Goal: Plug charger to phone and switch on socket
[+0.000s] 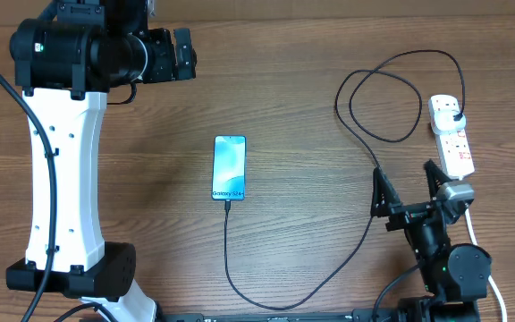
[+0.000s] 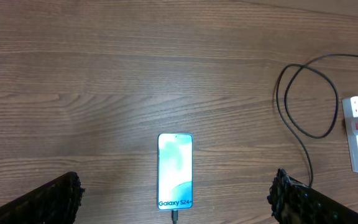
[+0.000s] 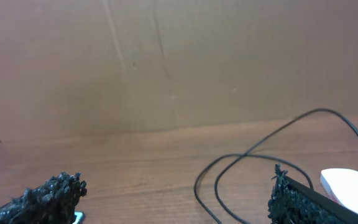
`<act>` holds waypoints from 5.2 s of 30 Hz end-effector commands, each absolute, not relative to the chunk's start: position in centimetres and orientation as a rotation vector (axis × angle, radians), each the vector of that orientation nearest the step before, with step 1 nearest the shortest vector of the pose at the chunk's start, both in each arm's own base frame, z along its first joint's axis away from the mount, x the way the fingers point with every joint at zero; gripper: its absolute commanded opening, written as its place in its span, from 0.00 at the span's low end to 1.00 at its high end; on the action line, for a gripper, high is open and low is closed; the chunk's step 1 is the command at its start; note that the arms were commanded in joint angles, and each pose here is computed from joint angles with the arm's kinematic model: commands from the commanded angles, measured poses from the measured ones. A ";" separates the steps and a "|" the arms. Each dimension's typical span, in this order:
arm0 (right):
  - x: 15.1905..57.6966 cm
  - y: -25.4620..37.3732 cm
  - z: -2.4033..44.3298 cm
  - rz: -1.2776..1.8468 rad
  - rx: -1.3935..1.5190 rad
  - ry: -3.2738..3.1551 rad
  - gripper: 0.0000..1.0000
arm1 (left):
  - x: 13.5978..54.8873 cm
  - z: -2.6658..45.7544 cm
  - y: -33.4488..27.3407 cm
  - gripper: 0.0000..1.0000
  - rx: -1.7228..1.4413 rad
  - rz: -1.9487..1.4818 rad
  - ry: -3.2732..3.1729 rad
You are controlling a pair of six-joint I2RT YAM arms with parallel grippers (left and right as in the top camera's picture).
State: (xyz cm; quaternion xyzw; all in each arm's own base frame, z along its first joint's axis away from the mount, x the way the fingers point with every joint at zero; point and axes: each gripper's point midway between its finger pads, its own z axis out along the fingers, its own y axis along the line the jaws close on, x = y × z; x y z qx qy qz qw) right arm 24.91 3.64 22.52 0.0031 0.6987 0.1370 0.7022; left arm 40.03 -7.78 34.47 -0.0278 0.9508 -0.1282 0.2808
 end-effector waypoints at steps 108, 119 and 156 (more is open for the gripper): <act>24.4 3.3 17.1 0.287 0.026 1.595 1.00 | 35.5 34.8 -6.9 1.00 -0.075 -0.321 2.561; 24.4 3.3 17.1 0.287 0.026 1.595 1.00 | 29.1 30.8 -3.9 1.00 -0.126 -0.141 2.623; 24.4 3.3 17.1 0.287 0.026 1.595 1.00 | 27.3 24.9 -3.3 1.00 -0.054 -0.217 1.758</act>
